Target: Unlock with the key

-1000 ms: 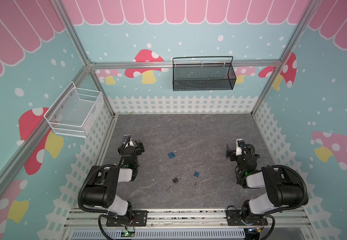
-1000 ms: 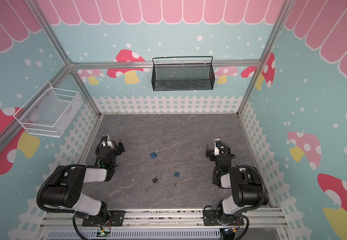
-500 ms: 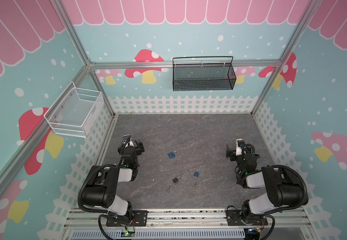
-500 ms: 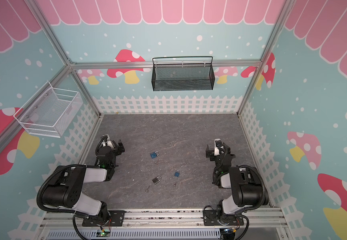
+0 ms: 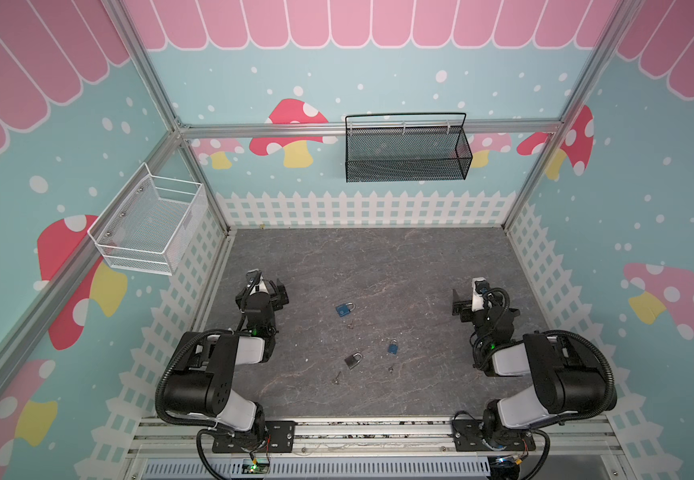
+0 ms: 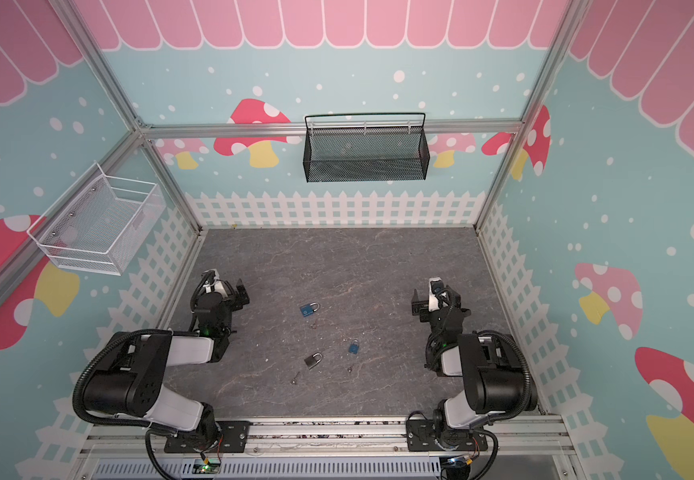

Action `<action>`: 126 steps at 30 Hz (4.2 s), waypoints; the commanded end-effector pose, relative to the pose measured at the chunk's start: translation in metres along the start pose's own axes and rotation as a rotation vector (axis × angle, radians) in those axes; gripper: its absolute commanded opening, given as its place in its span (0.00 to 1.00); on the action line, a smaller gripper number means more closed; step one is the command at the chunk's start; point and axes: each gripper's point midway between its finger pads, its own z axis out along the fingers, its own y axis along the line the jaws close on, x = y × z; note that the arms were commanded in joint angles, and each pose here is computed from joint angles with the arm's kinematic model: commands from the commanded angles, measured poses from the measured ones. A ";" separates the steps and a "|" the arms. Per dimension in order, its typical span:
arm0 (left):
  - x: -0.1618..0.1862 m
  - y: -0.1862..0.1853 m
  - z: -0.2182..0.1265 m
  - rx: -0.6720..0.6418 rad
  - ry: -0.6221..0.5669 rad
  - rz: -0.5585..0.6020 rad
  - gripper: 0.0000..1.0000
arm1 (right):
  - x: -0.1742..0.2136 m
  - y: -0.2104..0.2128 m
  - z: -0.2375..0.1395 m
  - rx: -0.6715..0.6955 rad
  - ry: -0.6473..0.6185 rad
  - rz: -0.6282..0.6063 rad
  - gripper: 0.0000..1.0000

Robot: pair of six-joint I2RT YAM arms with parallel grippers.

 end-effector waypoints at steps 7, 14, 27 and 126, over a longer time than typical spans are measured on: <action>-0.032 -0.003 -0.017 0.028 -0.019 0.006 1.00 | -0.032 -0.008 0.002 0.015 0.000 0.024 0.98; -0.070 0.002 -0.035 0.013 0.016 -0.177 1.00 | -0.058 -0.018 -0.008 0.047 -0.007 0.152 0.98; -0.085 -0.014 -0.057 0.160 0.055 -0.582 1.00 | -0.013 -0.010 -0.018 0.083 0.291 0.621 0.98; 0.055 -0.170 -0.213 0.499 0.780 -0.412 1.00 | 0.085 0.271 -0.188 -0.506 1.129 -0.024 0.16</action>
